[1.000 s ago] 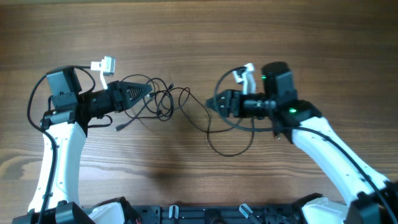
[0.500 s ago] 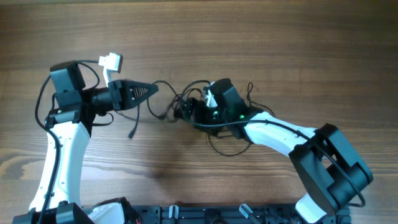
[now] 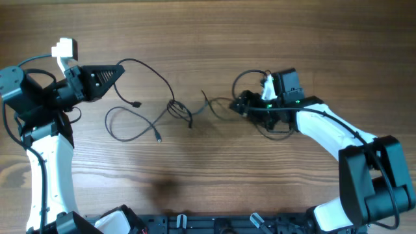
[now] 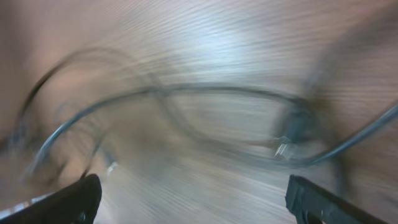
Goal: Untangle cables
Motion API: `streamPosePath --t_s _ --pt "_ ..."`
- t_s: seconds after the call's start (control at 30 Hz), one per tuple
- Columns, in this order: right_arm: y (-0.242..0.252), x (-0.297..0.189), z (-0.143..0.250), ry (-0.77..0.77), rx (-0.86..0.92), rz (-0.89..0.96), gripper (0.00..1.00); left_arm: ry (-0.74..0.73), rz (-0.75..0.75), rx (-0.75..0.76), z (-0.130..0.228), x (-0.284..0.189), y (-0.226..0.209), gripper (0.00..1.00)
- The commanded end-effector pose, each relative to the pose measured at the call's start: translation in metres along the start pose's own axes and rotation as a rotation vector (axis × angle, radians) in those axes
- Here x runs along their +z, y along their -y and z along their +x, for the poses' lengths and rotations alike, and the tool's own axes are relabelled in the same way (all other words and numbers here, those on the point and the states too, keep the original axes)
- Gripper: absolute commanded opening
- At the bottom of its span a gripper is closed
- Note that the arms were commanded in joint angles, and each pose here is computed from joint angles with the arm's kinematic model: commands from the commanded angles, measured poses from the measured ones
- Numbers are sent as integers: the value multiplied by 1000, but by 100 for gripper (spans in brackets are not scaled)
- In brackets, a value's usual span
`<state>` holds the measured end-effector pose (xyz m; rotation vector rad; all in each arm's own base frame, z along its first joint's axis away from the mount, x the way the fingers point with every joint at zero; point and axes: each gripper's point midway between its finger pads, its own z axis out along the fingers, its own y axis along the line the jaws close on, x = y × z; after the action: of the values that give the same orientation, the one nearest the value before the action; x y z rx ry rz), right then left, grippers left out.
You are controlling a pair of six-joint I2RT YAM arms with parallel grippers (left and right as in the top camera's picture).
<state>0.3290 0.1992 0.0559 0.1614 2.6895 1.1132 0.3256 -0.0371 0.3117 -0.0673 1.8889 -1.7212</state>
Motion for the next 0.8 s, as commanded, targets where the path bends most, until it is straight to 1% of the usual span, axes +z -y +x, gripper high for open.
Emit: streamPosePath --t_s 0.0,0.03,0.13,0.2,0.27,0.37,0.43,0.47,0.5,0.57,0.67,0.7,0.77 --pt "-82 -13 13 -29 -428 -361 94 -20 5 -23 4 15 9 4" --pt "-91 -14 13 -20 -455 -393 93 -24 6 -20 5 17 9 4" --pt "-137 -30 22 -34 -549 -603 92 -44 19 2 6 24 17 4" --pt "-147 -31 22 -17 -583 -631 93 -43 25 20 4 24 24 4" --pt "-155 -28 15 50 -642 -613 92 -45 33 37 3 25 33 4" --pt "-161 -13 0 198 -750 -511 94 -38 50 38 1 34 45 4" --pt "-173 -4 3 253 -839 -490 94 -10 62 8 -3 39 53 4" --pt "-183 -2 10 264 -875 -509 93 2 69 -10 -5 40 57 4" --pt "-191 0 13 278 -896 -522 89 14 75 -25 -7 41 60 4" --pt "-201 2 9 343 -912 -506 85 29 89 -61 -10 40 67 4" --pt "-210 -1 -3 439 -905 -474 79 26 115 -71 -8 39 81 4" --pt "-217 -3 -3 453 -872 -503 78 24 130 -78 -6 38 88 4" --pt "-221 3 0 457 -873 -527 78 30 151 -87 -5 37 98 4"
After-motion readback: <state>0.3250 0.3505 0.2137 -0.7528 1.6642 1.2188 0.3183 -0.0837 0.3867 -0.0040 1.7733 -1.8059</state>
